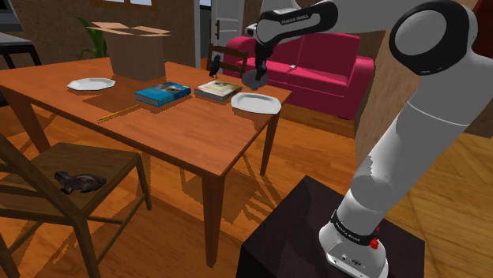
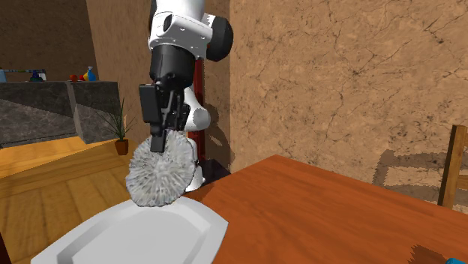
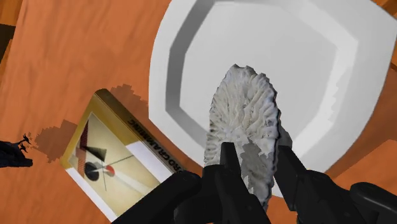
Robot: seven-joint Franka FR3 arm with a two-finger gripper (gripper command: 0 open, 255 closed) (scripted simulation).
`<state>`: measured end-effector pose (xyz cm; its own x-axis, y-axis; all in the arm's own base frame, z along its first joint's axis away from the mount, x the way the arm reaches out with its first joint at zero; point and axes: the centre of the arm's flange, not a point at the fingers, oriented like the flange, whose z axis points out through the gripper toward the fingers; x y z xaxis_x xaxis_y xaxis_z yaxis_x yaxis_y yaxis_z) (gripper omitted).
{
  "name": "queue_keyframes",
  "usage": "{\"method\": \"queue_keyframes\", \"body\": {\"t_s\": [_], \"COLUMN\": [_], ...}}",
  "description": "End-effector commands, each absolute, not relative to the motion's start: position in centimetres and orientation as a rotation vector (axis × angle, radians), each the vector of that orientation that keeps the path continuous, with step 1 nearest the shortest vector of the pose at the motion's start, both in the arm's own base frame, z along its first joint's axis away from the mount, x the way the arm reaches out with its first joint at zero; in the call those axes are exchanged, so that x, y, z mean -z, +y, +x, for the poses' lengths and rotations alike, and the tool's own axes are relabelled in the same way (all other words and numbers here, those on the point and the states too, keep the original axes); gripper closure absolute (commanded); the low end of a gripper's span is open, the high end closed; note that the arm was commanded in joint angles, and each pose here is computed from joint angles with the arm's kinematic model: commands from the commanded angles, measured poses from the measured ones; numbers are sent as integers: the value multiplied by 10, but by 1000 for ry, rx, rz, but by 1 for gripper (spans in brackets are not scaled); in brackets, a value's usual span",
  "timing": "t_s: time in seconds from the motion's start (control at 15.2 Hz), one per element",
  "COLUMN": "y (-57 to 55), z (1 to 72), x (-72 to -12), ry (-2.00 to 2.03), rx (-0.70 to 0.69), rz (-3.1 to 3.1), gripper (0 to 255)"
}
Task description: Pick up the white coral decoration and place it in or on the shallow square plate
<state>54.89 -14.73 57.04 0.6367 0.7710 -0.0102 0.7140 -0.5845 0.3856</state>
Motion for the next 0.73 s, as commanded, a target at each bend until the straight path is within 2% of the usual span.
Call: {"method": "queue_keyframes", "body": {"t_s": [0.0, 0.66], "y": [-175, -183], "z": [554, 555], "x": [-573, -526], "ry": [1185, 1185], "rx": [-225, -225], "rz": [2503, 2503], "gripper": [255, 255]}}
